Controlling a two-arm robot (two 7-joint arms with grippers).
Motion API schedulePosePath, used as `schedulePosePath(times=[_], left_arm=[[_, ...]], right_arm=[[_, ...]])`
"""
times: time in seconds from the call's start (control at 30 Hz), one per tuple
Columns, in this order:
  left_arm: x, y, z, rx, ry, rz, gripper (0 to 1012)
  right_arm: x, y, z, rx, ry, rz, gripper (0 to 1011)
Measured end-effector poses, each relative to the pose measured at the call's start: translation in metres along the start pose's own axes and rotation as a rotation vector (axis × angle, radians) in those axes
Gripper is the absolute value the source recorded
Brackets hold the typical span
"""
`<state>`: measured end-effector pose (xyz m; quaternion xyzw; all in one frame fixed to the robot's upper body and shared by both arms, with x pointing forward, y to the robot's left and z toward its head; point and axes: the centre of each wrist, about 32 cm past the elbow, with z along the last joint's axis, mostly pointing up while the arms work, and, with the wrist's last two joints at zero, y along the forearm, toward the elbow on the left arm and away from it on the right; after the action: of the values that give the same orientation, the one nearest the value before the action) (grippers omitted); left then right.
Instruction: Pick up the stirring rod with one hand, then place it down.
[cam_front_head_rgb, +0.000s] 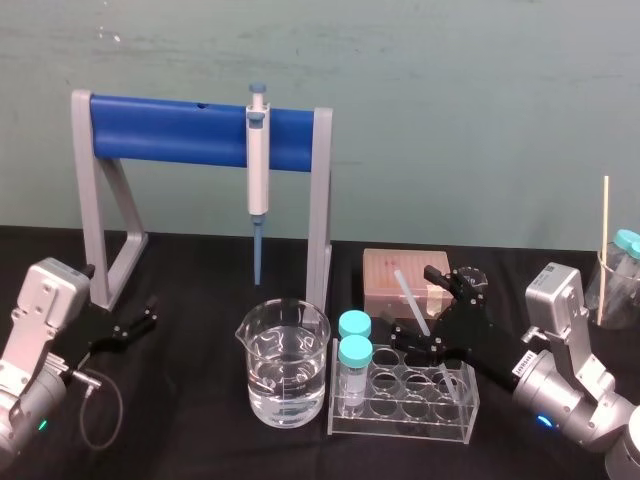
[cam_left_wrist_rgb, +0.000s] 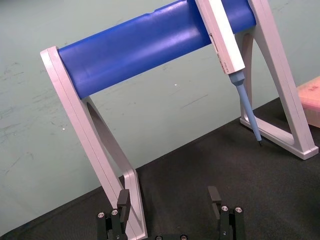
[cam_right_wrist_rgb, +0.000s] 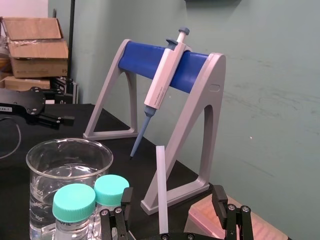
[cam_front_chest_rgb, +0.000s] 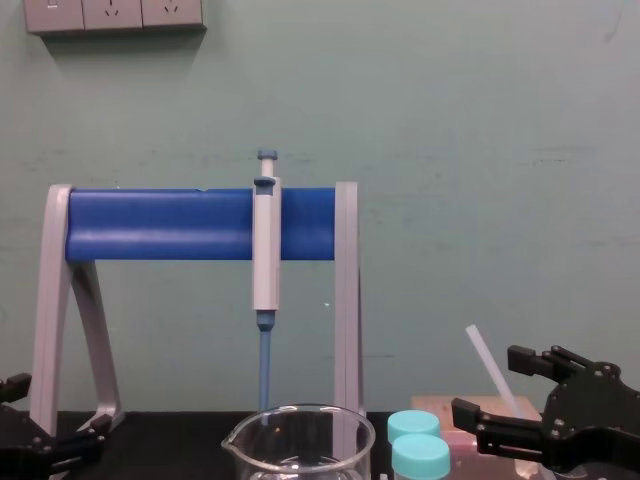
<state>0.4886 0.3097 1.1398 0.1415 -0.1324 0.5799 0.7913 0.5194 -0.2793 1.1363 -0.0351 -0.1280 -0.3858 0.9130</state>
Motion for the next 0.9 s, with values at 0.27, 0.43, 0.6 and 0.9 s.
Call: schedulePosePath(times=[0.27, 0.43, 0.6, 0.9], left_arm=[[0.0000, 0.0000, 0.0000, 0.000, 0.000, 0.000, 1000], [0.0000, 0.0000, 0.0000, 0.000, 0.000, 0.000, 1000], [0.0000, 0.0000, 0.0000, 0.000, 0.000, 0.000, 1001], [0.0000, 0.0000, 0.0000, 0.000, 0.000, 0.000, 1000]], right_arm=[[-0.0008, -0.0006, -0.0003, -0.006, -0.002, -0.003, 1003], [-0.0008, -0.0005, -0.0002, -0.005, -0.002, -0.002, 1003], [-0.0007, -0.0005, -0.0001, -0.004, -0.002, -0.003, 1003], [-0.0005, -0.0004, 0.0000, -0.003, -0.003, -0.003, 840]])
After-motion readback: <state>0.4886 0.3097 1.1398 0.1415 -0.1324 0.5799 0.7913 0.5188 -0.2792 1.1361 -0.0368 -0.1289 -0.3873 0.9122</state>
